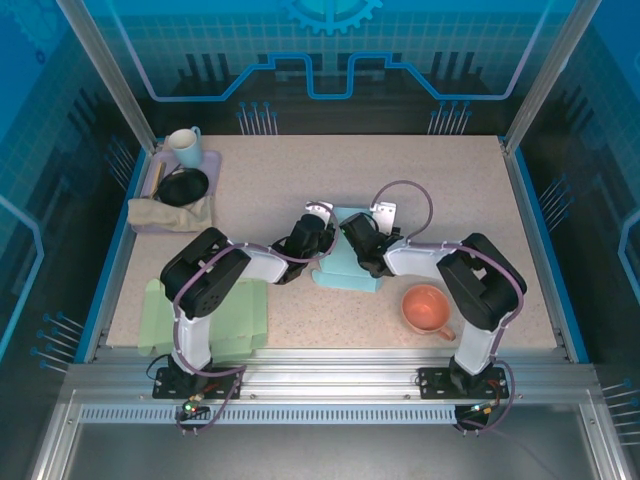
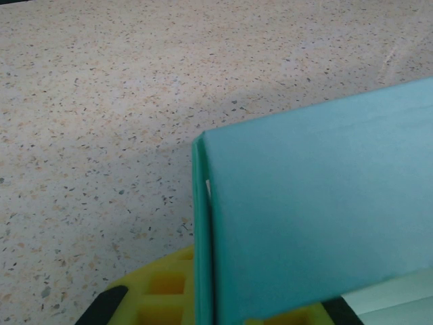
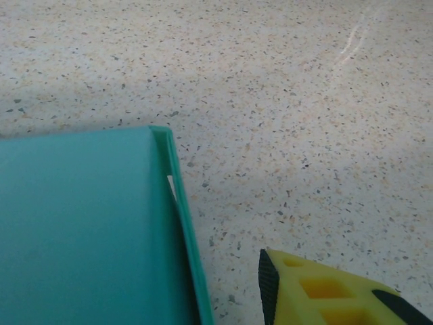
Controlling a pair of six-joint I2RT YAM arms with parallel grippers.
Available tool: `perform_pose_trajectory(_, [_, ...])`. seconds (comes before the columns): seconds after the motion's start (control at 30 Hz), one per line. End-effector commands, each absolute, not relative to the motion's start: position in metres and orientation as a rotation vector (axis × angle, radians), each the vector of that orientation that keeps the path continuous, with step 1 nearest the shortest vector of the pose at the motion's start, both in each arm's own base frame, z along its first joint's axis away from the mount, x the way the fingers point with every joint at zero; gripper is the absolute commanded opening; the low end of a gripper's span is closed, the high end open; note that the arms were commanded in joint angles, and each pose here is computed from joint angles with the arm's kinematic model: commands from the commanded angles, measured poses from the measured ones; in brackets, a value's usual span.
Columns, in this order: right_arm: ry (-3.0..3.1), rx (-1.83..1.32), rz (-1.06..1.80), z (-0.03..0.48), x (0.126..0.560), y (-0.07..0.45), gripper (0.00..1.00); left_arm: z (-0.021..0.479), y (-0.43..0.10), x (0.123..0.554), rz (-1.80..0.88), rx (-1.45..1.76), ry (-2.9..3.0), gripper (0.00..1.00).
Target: Fold the paper box
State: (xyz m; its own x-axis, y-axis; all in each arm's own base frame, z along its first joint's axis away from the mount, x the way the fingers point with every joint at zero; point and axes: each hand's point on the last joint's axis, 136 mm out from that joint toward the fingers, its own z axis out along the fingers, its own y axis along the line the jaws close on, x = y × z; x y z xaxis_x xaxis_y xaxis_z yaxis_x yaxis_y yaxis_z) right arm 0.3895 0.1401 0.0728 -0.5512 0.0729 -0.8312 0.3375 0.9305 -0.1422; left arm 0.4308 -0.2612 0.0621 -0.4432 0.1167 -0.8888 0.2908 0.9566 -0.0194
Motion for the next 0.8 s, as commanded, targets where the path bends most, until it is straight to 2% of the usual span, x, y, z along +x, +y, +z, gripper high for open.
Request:
perform_pose_trajectory(0.0, [2.051, 0.369, -0.543, 0.087, 0.39, 0.112, 0.37, 0.011, -0.23, 0.416, -0.038, 0.337, 2.198, 0.0])
perform_pose_trajectory(0.17, [2.113, 0.324, -0.427, 0.076, 0.399, 0.133, 0.38, 0.011, -0.23, 0.416, -0.038, 0.337, 2.199, 0.0])
perform_pose_trajectory(0.4, [2.178, 0.147, 0.045, 0.058, 0.407, 0.199, 0.4, 0.011, -0.23, 0.416, -0.04, 0.337, 2.197, 0.0])
perform_pose_trajectory(0.6, [2.182, 0.072, 0.157, 0.055, 0.405, 0.221, 0.44, 0.012, -0.231, 0.416, -0.04, 0.34, 2.197, 0.0])
perform_pose_trajectory(0.77, [2.176, 0.057, 0.194, 0.06, 0.392, 0.218, 0.47, 0.012, -0.231, 0.416, -0.04, 0.34, 2.199, 0.0])
